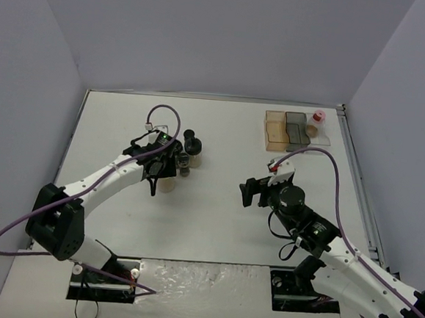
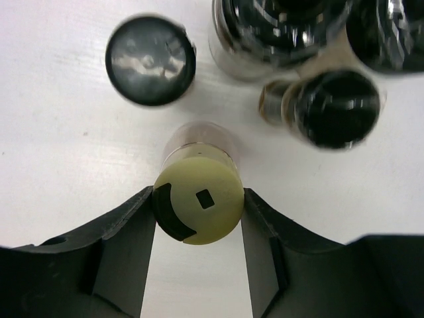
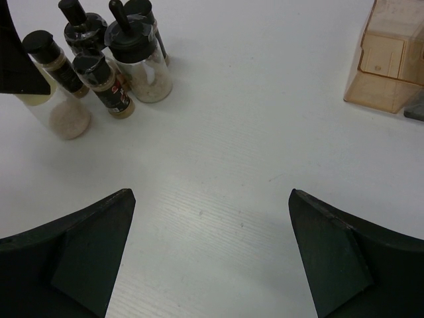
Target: Organize the condiment bottles
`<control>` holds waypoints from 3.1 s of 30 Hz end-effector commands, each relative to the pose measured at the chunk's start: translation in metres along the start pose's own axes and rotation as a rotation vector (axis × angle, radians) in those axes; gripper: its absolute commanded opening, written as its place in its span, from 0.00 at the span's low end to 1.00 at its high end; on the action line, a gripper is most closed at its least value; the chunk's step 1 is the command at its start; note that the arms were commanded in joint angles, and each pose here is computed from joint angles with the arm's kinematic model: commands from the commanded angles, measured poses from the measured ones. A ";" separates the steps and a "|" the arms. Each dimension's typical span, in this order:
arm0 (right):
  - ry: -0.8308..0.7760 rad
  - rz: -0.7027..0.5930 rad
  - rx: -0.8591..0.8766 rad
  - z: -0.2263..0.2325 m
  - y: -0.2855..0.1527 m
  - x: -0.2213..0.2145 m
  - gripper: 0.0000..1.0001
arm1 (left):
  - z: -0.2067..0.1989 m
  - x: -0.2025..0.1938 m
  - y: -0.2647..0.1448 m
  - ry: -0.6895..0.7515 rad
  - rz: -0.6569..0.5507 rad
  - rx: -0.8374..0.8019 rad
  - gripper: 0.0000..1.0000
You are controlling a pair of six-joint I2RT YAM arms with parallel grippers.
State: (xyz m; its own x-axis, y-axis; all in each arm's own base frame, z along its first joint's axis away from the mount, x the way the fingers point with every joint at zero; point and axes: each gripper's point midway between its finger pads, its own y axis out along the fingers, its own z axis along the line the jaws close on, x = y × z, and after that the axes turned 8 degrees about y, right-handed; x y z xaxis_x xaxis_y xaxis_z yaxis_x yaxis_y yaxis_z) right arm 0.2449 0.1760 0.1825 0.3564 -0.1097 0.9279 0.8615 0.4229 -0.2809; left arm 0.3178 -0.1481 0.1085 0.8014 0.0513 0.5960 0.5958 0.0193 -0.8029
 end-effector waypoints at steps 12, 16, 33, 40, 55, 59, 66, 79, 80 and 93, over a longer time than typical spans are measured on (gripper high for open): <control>0.103 -0.196 -0.118 -0.016 -0.029 0.067 0.98 | -0.162 -0.018 -0.080 0.358 -0.096 -0.427 0.24; 0.139 -0.217 -0.155 -0.024 -0.038 0.072 0.98 | -0.208 0.007 -0.078 0.408 -0.149 -0.479 0.24; 0.175 -0.220 -0.234 -0.043 -0.054 0.067 0.98 | -0.252 0.014 -0.026 0.524 -0.098 -0.426 0.54; 0.145 -0.184 -0.222 -0.036 -0.045 0.068 0.98 | -0.240 0.050 -0.063 0.481 -0.186 -0.443 0.97; -0.072 0.032 -0.094 0.009 0.054 0.035 1.00 | -0.006 0.152 -0.176 0.131 -0.529 -0.153 0.97; -0.053 0.089 -0.079 0.000 0.091 0.028 1.00 | 0.057 0.130 -0.162 0.092 -0.495 -0.023 0.97; -0.089 0.151 -0.055 -0.002 0.133 0.012 0.99 | 0.125 0.101 -0.152 0.011 -0.519 0.148 0.97; -0.094 0.248 -0.035 -0.007 0.137 -0.036 0.81 | 0.148 0.083 -0.135 0.034 -0.481 0.268 0.97; -0.094 0.249 -0.039 -0.008 0.136 -0.037 0.80 | 0.147 0.083 -0.134 0.036 -0.476 0.265 0.97; -0.095 0.192 -0.128 -0.037 0.121 -0.015 0.35 | 0.147 0.082 -0.130 0.036 -0.462 0.260 0.97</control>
State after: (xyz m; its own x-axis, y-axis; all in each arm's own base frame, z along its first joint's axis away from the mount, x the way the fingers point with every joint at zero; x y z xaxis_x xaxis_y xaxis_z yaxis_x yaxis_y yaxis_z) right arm 0.3332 0.2103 0.0716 0.6066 0.1383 0.7829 0.7138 0.3388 -0.6129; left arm 0.2875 -0.0020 0.2351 0.5339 -0.0723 0.8424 0.8235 0.2706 -0.4987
